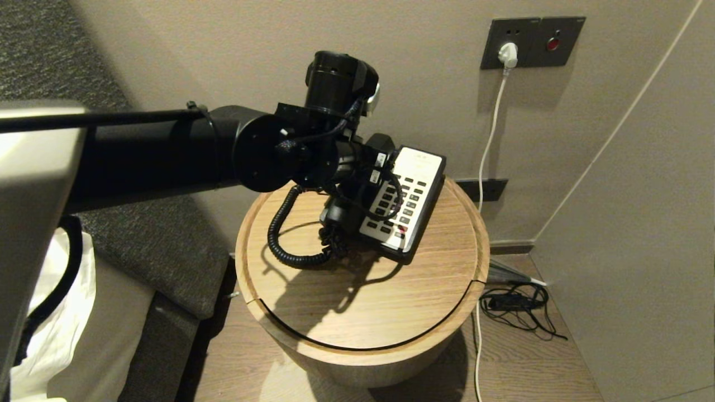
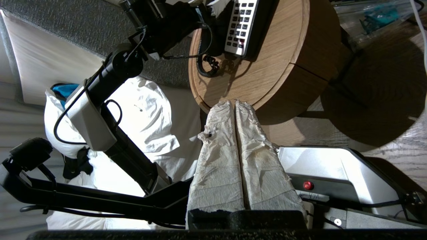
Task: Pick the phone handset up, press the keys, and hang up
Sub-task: Put the handset back
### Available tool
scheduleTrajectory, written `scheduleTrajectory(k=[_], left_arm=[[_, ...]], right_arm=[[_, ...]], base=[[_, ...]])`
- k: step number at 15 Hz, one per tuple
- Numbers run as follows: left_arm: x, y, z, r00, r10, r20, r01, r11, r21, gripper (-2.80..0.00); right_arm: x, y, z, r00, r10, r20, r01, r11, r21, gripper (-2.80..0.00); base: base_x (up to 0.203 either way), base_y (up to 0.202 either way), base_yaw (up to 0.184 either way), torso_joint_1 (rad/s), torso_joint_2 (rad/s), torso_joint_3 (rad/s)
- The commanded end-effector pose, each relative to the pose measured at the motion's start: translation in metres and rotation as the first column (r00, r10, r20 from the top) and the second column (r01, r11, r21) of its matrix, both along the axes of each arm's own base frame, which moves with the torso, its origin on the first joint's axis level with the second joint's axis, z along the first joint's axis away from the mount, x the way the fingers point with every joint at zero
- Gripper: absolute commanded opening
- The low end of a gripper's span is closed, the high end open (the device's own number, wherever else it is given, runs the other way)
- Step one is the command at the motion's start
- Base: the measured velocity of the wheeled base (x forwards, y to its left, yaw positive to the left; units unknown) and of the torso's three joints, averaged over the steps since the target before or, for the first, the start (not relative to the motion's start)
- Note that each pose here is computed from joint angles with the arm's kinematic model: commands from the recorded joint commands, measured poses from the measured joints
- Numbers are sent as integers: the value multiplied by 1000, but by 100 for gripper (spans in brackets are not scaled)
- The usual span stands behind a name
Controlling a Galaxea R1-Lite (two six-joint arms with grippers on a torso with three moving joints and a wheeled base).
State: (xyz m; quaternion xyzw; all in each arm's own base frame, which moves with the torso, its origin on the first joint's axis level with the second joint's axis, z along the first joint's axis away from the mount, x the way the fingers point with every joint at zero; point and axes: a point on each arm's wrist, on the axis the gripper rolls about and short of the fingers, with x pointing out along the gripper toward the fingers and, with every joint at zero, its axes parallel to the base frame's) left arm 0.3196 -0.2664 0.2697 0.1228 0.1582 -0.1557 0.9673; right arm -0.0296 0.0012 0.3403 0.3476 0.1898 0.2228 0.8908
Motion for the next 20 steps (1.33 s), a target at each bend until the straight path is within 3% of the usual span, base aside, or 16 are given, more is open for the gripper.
scheduleTrajectory(k=[1,5,12,18,19,20], left_arm=[[-2,2,2,1000,4,-3,-4,1000,5,0],[-5,6,6,1000,10,-10,-10,1000,-6,0],[-5,6,-3,999,12,-46,-11,1000,25,0],[-5,6,-3,999,19,-46,-18,1000,3,0],[-5,6,-2,999,18,-45,-18,1000,2,-280],[-5,5,-3,999,16,-46,-15,1000,3,-280]], right_arm=[[0,0,0,1000,2,-8,-2,1000,2,-280],[0,0,-1,1000,3,-8,-3,1000,2,-280],[0,0,-1,1000,8,-7,-8,1000,4,-280],[0,0,-1,1000,9,-7,-9,1000,4,-280],[0,0,-1,1000,9,-9,-9,1000,4,-280],[0,0,-1,1000,9,-8,-9,1000,4,-280]], base=[[0,0,0,0,0,0],[0,0,0,0,0,0],[0,0,0,0,0,0],[0,0,0,0,0,0],[0,0,0,0,0,0],[0,0,0,0,0,0]])
